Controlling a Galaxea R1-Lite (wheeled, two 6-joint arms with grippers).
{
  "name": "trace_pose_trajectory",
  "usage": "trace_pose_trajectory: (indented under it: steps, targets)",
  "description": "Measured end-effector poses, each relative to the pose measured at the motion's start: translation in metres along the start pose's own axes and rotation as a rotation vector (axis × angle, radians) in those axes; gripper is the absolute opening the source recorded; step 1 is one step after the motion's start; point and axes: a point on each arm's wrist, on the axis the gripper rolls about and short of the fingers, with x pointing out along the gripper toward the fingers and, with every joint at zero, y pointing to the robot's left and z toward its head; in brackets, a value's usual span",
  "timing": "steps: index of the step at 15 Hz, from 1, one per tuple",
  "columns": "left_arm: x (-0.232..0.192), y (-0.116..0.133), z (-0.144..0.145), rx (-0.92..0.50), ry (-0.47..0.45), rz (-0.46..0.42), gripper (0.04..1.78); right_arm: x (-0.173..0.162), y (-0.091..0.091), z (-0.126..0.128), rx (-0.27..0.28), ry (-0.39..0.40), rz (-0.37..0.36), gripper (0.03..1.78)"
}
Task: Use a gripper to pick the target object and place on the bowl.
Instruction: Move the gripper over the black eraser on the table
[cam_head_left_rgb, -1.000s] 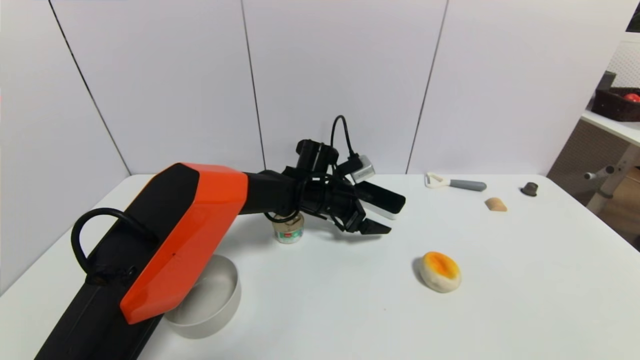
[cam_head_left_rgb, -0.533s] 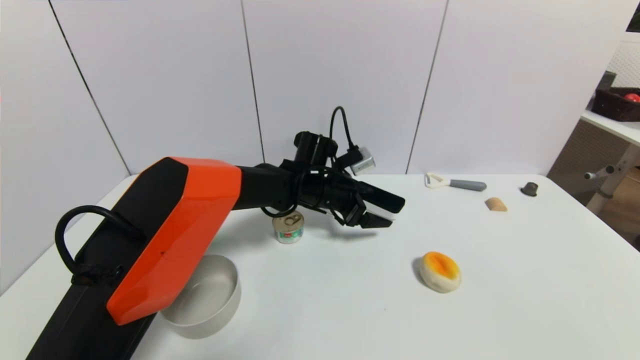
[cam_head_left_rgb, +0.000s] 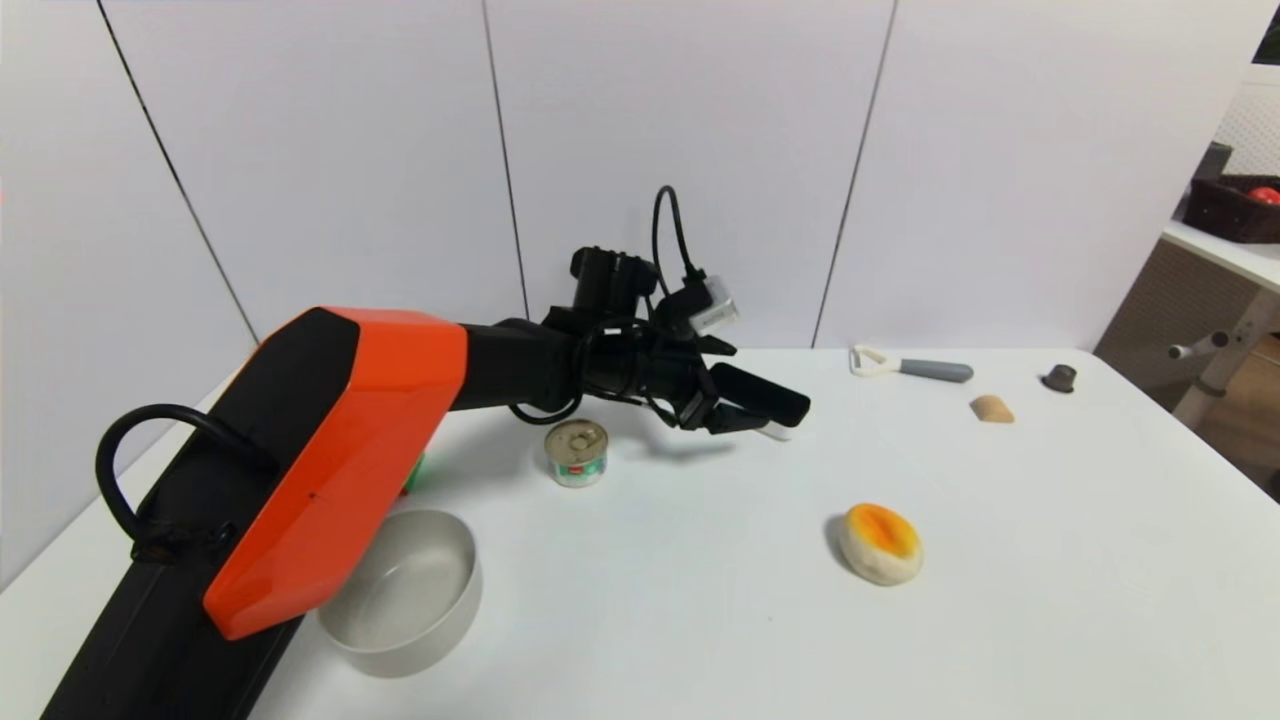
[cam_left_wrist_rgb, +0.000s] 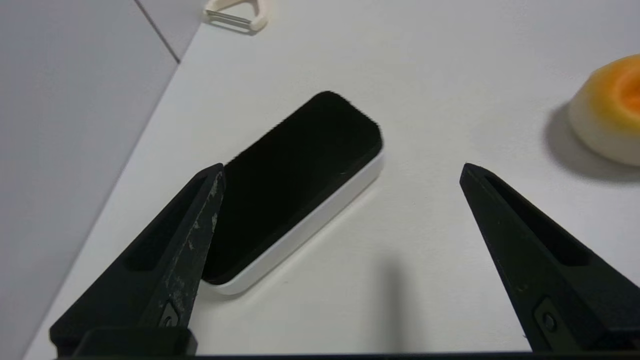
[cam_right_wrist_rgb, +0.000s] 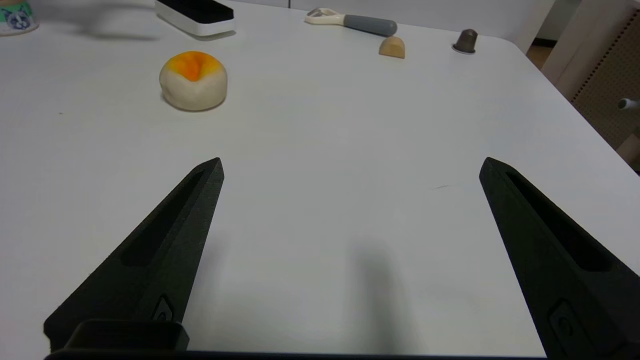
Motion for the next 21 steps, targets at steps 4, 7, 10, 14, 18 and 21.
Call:
trace_pose_trajectory:
  steps: [4, 7, 10, 14, 18, 21]
  targets:
    - [0.005, 0.014, -0.014, 0.073, -0.087, 0.069, 1.69, 0.0, 0.0, 0.0, 0.0, 0.0, 0.001, 1.77]
    - [0.011, 0.017, -0.027, 0.029, -0.109, 0.077, 1.69, 0.0, 0.0, 0.0, 0.0, 0.0, 0.0, 1.77]
    - [0.016, 0.019, -0.037, -0.01, -0.153, 0.095, 1.69, 0.0, 0.0, 0.0, 0.0, 0.0, 0.0, 1.77]
    - [0.022, 0.018, -0.044, -0.049, -0.178, 0.096, 1.69, 0.0, 0.0, 0.0, 0.0, 0.0, 0.0, 1.77]
    - [0.024, 0.018, -0.047, -0.066, -0.179, 0.094, 1.69, 0.0, 0.0, 0.0, 0.0, 0.0, 0.0, 1.77]
    - [0.025, 0.016, -0.048, -0.098, -0.165, 0.077, 1.69, 0.0, 0.0, 0.0, 0.0, 0.0, 0.0, 1.77]
